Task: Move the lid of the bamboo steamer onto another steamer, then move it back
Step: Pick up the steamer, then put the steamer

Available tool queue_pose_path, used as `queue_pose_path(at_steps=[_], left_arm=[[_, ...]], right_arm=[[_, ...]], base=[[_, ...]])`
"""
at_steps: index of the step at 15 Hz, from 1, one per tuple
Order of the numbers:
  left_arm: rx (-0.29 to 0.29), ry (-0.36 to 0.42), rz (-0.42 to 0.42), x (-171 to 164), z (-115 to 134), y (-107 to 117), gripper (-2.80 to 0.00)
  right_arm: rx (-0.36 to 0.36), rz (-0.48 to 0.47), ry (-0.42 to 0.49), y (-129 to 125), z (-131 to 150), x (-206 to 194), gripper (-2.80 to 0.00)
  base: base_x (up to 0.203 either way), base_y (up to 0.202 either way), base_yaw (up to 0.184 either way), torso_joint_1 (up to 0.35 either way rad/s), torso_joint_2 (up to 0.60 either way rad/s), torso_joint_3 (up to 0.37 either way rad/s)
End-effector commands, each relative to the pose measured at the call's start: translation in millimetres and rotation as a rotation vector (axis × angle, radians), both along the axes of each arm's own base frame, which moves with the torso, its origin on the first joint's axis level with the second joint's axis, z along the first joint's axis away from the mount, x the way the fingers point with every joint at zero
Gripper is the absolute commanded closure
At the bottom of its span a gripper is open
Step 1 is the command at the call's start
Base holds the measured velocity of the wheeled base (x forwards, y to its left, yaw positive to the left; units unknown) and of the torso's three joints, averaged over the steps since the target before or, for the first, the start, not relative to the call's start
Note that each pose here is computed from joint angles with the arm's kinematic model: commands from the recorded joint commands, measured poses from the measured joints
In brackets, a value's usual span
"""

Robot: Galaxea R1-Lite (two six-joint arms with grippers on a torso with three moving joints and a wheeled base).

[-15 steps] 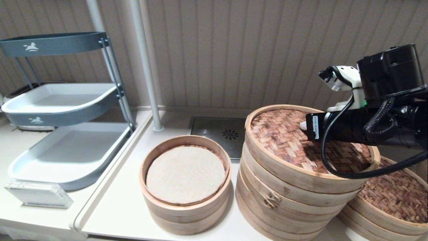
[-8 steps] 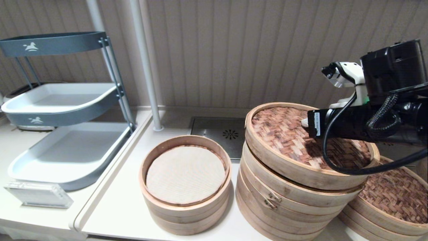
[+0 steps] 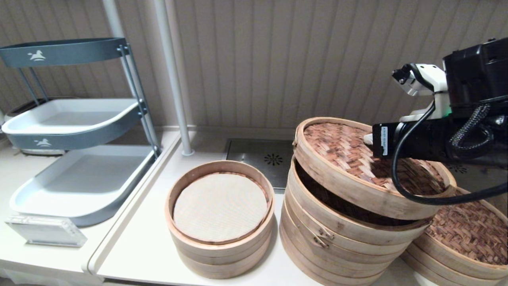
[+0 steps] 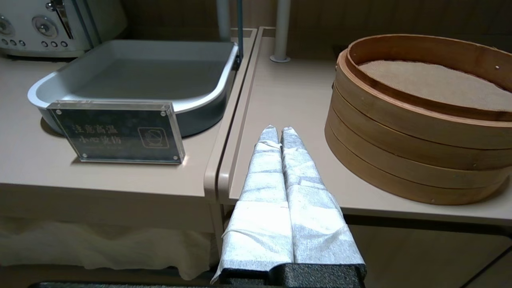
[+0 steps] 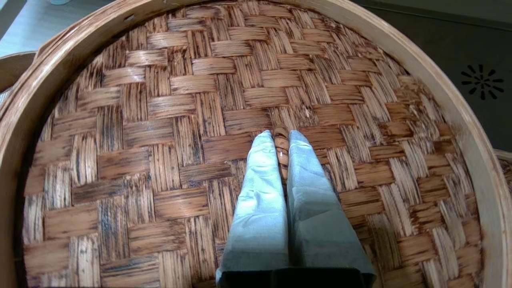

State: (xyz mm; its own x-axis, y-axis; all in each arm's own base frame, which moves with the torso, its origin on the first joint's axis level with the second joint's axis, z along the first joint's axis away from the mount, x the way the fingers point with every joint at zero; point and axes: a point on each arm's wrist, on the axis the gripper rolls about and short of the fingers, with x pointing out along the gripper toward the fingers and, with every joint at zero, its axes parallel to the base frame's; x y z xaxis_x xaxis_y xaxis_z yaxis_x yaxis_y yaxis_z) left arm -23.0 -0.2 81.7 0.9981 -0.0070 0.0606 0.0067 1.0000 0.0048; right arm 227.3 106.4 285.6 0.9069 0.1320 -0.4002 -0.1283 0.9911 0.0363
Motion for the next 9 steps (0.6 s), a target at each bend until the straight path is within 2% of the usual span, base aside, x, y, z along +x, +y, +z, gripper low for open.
queue_pose_path(at_steps=[1, 9], left_arm=[[0.0, 0.022, -0.001, 2, -7, 0, 0.0], [0.0, 0.023, 0.002, 2, -7, 0, 0.0]], right_arm=[[0.002, -0.008, -0.011, -2, 3, -3, 0.0], [-0.021, -0.05, -0.054, -13, 12, -15, 0.0]], base=[[0.0, 0.0, 0.0, 0.0, 0.0, 0.0], [0.0, 0.0, 0.0, 0.0, 0.0, 0.0]])
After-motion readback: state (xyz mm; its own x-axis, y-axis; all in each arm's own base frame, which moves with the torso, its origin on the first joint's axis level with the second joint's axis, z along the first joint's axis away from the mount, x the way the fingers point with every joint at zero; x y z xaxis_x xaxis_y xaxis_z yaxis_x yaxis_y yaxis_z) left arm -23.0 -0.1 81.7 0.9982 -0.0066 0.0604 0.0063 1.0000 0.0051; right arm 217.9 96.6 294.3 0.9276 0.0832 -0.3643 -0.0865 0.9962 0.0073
